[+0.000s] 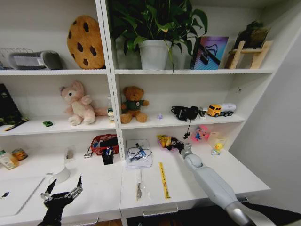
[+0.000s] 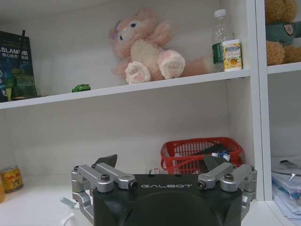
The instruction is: Organize the objects on the table.
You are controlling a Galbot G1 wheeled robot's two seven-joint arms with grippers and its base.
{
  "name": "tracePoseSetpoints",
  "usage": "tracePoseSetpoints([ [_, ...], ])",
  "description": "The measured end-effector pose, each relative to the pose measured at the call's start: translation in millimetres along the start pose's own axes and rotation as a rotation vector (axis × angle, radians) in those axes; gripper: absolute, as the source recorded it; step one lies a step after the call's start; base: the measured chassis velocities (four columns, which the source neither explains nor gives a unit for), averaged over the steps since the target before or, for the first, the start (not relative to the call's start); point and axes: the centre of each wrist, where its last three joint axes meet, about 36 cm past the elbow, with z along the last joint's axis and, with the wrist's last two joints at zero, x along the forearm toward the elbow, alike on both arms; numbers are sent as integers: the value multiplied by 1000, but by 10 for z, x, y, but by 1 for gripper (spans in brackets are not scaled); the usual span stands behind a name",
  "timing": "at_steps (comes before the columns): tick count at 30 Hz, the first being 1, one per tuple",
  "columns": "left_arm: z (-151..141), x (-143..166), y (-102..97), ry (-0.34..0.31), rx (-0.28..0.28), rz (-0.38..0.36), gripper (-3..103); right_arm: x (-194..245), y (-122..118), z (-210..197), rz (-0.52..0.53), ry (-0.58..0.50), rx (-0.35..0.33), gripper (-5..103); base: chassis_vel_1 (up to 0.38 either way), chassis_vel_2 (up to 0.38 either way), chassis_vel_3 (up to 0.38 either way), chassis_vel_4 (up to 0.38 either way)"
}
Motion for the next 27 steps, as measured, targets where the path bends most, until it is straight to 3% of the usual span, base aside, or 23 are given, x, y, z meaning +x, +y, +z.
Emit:
tracePoseSetpoints([
  [6, 0, 0, 0, 0, 0, 0, 100, 692, -73, -52, -5, -19, -22, 61, 0, 0, 0, 0],
  [8, 0, 0, 0, 0, 0, 0, 100, 1138, -128, -155, 10, -41, -28, 71, 0, 0, 0, 0],
  [13, 0, 0, 0, 0, 0, 0, 100, 1747, -53, -166, 45, -39, -11, 88, 0, 0, 0, 0],
  [15, 1, 0, 0, 0, 0, 0, 100, 2193, 96, -252, 87, -73, -3, 97, 0, 0, 0, 0],
  [19, 0, 0, 0, 0, 0, -1, 100, 2561, 292, -236, 114, -78, -21, 99, 0, 0, 0, 0],
  [21, 0, 0, 0, 0, 0, 0, 100, 2830, 526, -229, 138, -96, -44, 100, 0, 0, 0, 0],
  [27, 0, 0, 0, 0, 0, 0, 100, 3061, 843, -306, 176, -121, -97, 100, 0, 0, 0, 0],
])
